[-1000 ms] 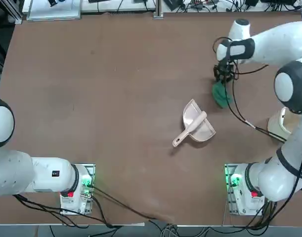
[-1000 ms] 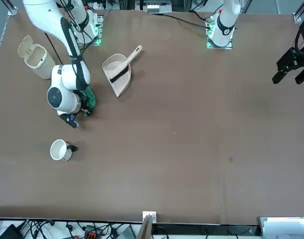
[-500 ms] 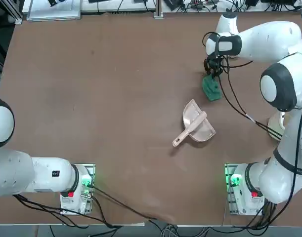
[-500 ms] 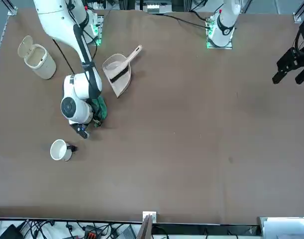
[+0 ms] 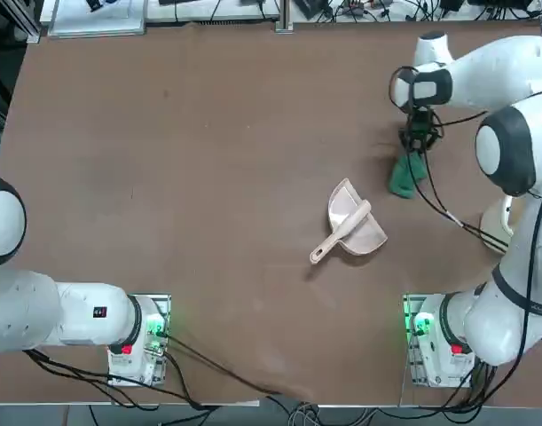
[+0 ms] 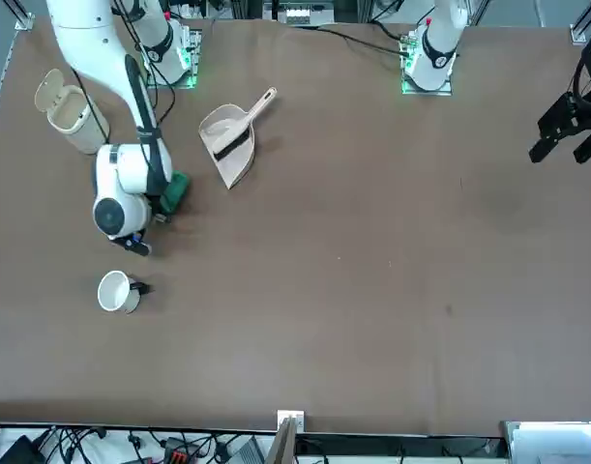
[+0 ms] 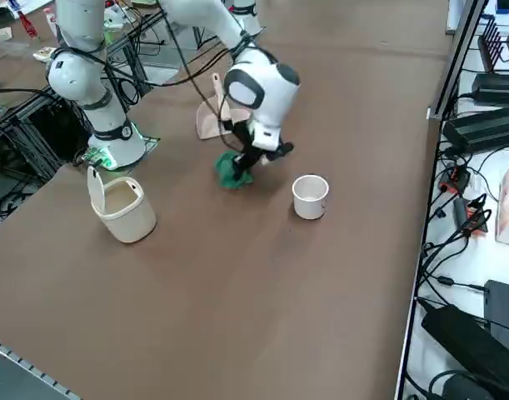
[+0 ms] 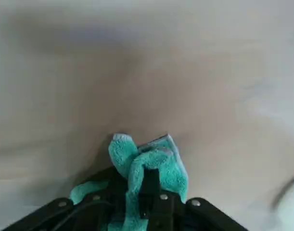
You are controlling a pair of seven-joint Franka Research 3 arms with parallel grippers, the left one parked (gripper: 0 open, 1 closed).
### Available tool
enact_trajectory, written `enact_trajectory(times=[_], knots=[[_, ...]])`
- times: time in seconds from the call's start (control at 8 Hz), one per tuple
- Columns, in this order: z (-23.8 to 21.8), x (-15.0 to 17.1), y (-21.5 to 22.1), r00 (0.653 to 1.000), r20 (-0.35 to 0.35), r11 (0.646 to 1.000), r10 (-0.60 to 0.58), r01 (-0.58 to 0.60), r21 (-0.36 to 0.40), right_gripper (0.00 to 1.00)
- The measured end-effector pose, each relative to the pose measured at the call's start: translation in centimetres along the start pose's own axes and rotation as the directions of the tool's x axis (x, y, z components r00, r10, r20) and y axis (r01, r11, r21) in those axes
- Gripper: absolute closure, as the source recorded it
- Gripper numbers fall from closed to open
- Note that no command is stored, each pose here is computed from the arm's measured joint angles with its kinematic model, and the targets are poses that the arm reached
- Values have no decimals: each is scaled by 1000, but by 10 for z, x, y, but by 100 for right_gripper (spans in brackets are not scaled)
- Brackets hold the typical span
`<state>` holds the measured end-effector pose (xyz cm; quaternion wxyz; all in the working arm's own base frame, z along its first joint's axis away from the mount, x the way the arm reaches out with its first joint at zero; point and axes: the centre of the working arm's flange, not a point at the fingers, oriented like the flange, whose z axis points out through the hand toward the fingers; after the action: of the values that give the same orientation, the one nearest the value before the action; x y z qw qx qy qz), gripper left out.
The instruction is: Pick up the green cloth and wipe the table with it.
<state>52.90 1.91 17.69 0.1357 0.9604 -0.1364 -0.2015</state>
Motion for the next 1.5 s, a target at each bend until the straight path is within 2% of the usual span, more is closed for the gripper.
enact_trajectory(times=[0.25, 0.38, 0.5, 0.75, 1.0, 1.25, 1.5], knots=[[15, 1, 43, 999, 28, 999, -23, 24, -22, 89], [13, 0, 42, 999, 26, 999, -25, 26, -20, 89], [9, -4, 29, 1000, 18, 1000, -9, 9, -7, 91], [-14, -17, -27, 998, 7, 992, 69, -69, 105, 91], [-41, -28, -74, 989, -2, 970, 146, -143, 197, 91], [-66, -21, -96, 978, -15, 947, 210, -199, 253, 91], [-82, -10, -98, 974, -41, 941, 222, -203, 272, 91]])
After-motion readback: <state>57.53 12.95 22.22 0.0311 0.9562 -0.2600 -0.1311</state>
